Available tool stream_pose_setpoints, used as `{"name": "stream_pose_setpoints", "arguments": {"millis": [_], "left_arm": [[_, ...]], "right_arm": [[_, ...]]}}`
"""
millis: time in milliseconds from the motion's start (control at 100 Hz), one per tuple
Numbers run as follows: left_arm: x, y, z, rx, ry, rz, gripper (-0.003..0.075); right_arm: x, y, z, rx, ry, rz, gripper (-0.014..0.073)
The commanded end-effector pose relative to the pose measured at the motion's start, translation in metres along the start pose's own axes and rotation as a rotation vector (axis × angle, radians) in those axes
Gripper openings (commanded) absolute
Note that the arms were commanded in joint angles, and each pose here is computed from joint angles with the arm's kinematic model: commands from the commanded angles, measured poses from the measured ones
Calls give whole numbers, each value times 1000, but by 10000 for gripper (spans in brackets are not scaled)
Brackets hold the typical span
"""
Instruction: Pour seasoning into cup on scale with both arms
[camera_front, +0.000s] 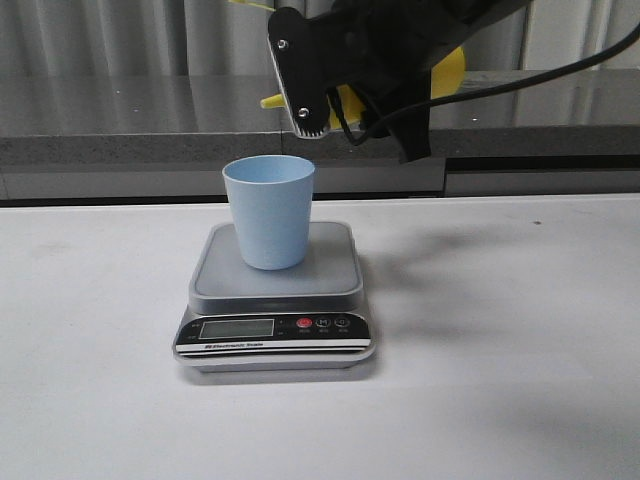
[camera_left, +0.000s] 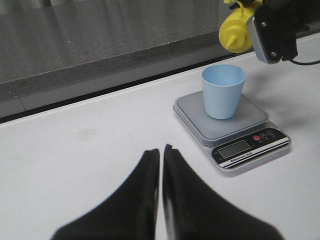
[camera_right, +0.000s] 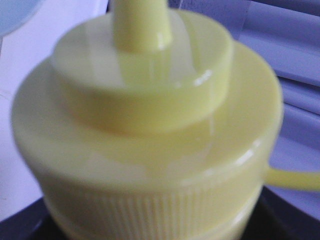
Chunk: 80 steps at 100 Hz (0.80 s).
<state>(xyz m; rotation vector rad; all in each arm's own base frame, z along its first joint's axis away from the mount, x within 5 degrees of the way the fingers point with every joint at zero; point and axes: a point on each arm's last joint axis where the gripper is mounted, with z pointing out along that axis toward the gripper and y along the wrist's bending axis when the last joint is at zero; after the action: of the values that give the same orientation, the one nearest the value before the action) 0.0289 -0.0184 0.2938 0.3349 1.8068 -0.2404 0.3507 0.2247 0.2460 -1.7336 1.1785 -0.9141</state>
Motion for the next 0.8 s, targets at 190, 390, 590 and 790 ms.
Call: {"name": "stream_pose_setpoints", "arguments": {"millis": [190, 390, 590, 790], "left_arm": [[-14, 1, -3, -25, -85, -18, 10], [-14, 1, -3, -25, -85, -18, 10], [-14, 1, -3, -25, -85, -18, 10], [-14, 1, -3, -25, -85, -18, 10]], "right_arm": [[15, -19, -12, 93, 74, -61, 178], [19, -19, -11, 94, 87, -58, 178], [23, -20, -16, 59, 99, 79, 178], [42, -23, -31, -50, 94, 555, 155]]}}
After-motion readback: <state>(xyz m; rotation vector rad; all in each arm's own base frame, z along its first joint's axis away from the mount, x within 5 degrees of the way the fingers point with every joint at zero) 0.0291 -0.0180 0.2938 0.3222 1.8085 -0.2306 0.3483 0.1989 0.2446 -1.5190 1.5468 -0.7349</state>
